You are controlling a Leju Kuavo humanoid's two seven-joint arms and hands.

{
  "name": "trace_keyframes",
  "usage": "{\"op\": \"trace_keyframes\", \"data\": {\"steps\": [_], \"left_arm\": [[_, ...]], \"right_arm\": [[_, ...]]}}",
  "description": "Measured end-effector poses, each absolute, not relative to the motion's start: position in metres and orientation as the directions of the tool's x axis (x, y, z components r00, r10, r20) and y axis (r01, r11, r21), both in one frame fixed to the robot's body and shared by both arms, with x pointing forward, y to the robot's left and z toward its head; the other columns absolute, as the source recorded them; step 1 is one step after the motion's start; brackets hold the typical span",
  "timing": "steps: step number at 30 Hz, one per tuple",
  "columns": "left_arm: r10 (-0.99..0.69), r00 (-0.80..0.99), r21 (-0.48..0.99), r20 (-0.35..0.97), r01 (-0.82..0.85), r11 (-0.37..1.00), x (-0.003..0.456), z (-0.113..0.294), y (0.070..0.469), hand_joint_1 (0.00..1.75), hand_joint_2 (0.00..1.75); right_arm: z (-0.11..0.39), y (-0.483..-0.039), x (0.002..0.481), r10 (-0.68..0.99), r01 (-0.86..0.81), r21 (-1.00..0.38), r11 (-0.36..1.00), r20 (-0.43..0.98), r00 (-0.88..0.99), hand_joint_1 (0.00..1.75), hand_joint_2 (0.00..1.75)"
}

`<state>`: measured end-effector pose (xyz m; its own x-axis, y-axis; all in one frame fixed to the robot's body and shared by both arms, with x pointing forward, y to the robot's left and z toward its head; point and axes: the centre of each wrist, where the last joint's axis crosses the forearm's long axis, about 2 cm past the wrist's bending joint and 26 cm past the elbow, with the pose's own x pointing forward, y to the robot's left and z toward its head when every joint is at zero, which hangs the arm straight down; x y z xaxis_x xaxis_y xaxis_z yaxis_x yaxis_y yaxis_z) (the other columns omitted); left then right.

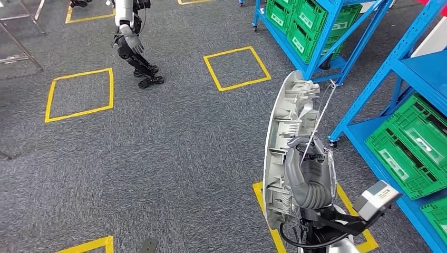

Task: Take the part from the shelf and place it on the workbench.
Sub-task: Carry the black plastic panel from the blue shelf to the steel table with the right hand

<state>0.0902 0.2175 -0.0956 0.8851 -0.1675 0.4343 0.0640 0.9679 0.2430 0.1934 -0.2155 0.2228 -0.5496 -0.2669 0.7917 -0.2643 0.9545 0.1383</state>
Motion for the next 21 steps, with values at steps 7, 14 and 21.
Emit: {"op": "trace_keyframes", "data": {"steps": [7, 14, 21], "left_arm": [[-0.168, 0.885, 0.244, 0.434, 0.064, 0.968, 0.0901, -0.0957, 0.2178, 0.0, 1.75], [-0.169, 0.886, 0.245, 0.433, 0.065, 0.967, 0.0895, -0.0959, 0.2182, 0.0, 1.75], [-0.167, 0.885, 0.243, 0.435, 0.064, 0.968, 0.0906, -0.0956, 0.2175, 0.0, 1.75]], "right_arm": [[0.2227, -0.2154, 0.1934, -0.267, -0.262, 0.139, 0.955, 0.792, -0.549, 1.75, 1.75], [0.2239, -0.2154, 0.1946, -0.266, -0.261, 0.139, 0.955, 0.789, -0.554, 1.75, 1.75], [0.2234, -0.2155, 0.1944, -0.265, -0.259, 0.14, 0.956, 0.791, -0.552, 1.75, 1.75]]}}
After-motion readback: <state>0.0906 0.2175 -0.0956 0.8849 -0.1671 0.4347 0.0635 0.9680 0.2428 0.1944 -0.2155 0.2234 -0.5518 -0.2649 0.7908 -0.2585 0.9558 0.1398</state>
